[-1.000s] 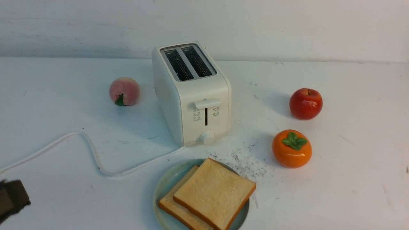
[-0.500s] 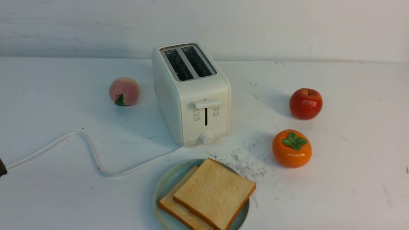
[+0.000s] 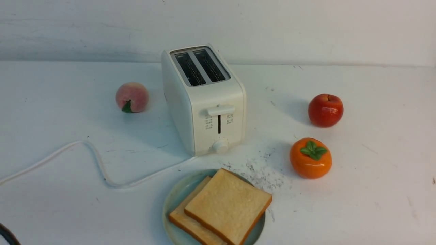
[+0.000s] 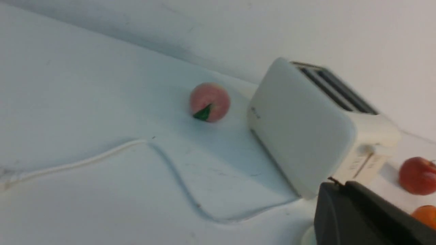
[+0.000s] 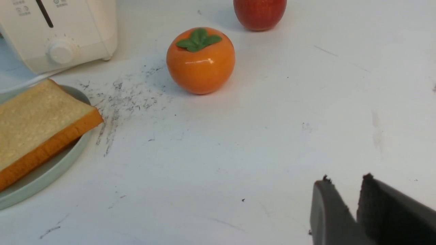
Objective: Take toasted bread from bread machine on white table place on plate.
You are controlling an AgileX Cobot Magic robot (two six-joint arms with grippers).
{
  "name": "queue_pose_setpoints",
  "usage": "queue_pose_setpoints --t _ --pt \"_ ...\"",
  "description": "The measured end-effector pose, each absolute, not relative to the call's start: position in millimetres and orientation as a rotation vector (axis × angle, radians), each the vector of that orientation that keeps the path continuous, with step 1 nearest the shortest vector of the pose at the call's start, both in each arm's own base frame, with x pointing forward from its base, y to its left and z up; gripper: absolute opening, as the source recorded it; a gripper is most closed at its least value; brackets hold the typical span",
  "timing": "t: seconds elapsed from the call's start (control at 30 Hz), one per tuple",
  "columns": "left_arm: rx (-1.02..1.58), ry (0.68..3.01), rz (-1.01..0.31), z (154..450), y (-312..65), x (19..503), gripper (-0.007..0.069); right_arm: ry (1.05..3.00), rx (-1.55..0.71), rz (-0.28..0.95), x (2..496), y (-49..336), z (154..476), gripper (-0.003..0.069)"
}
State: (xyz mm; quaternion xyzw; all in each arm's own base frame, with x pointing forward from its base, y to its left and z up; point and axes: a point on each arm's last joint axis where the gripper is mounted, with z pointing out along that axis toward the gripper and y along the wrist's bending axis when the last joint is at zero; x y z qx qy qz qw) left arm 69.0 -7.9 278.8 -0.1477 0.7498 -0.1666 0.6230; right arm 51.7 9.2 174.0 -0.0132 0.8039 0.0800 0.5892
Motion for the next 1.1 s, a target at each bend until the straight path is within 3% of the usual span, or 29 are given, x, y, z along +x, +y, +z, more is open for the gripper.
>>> queue_pose_setpoints --t 0.2,0.4,1.1 --pt "-0.442 1.782 -0.265 217 2 61 -0.0014 1.872 -0.031 0.186 52 9 174 0.0155" --pt "-0.491 1.745 -0.267 180 5 54 -0.0014 1.872 -0.031 0.186 52 9 174 0.0159" --pt "-0.311 1.883 -0.295 168 -2 52 -0.0003 1.872 -0.031 0.186 52 9 174 0.0177"
